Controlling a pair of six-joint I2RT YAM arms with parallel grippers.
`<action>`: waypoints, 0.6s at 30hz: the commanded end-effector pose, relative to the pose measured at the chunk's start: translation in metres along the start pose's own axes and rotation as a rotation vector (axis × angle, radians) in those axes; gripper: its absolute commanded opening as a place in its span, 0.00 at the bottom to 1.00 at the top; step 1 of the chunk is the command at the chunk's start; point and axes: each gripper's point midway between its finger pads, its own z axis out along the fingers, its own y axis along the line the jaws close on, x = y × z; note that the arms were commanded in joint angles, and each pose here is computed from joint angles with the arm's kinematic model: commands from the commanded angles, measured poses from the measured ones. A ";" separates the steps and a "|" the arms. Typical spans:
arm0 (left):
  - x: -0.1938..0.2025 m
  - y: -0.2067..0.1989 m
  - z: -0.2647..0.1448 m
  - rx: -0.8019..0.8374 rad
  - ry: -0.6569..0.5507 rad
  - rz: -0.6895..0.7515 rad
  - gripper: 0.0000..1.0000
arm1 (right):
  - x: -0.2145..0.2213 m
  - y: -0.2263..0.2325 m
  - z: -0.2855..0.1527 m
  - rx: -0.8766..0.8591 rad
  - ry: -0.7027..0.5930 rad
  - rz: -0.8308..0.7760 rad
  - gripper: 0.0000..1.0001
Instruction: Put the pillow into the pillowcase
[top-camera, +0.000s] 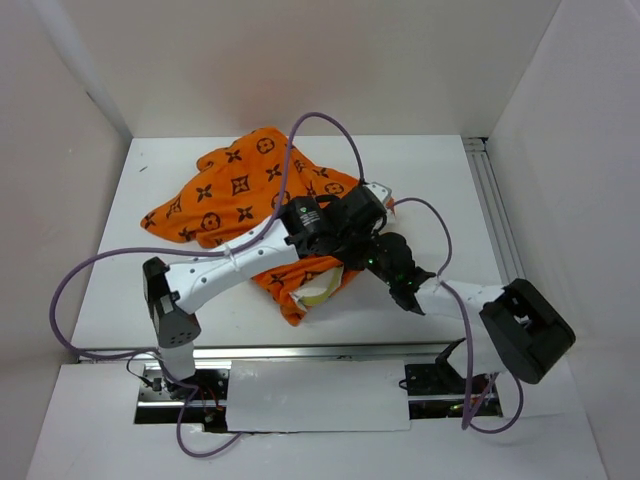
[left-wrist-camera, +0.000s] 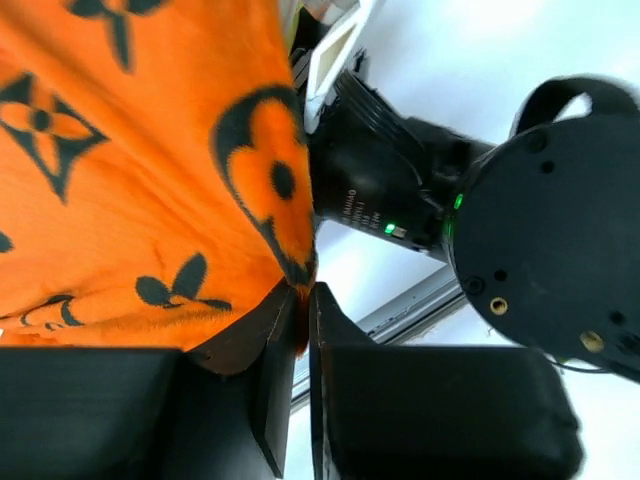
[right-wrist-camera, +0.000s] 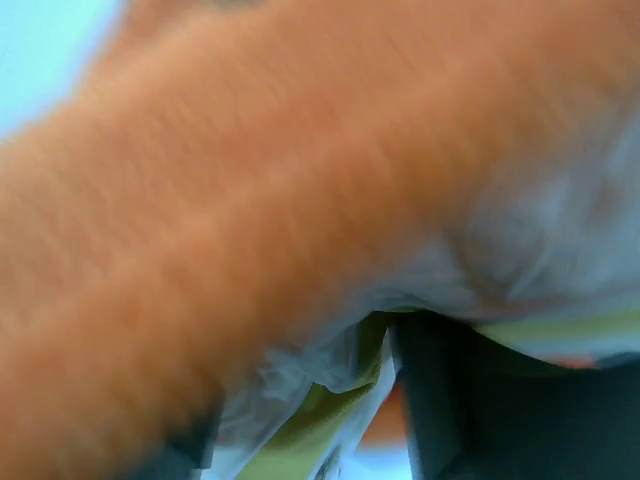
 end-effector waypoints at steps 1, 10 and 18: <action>0.009 -0.035 0.011 0.128 0.022 -0.030 0.22 | 0.038 -0.047 -0.031 0.205 0.222 -0.053 0.79; 0.035 0.008 0.039 0.039 0.084 -0.100 0.74 | 0.055 -0.072 -0.102 0.384 0.393 -0.041 0.89; 0.037 0.014 0.044 -0.005 0.086 -0.020 1.00 | 0.033 -0.079 -0.153 0.480 0.354 -0.031 1.00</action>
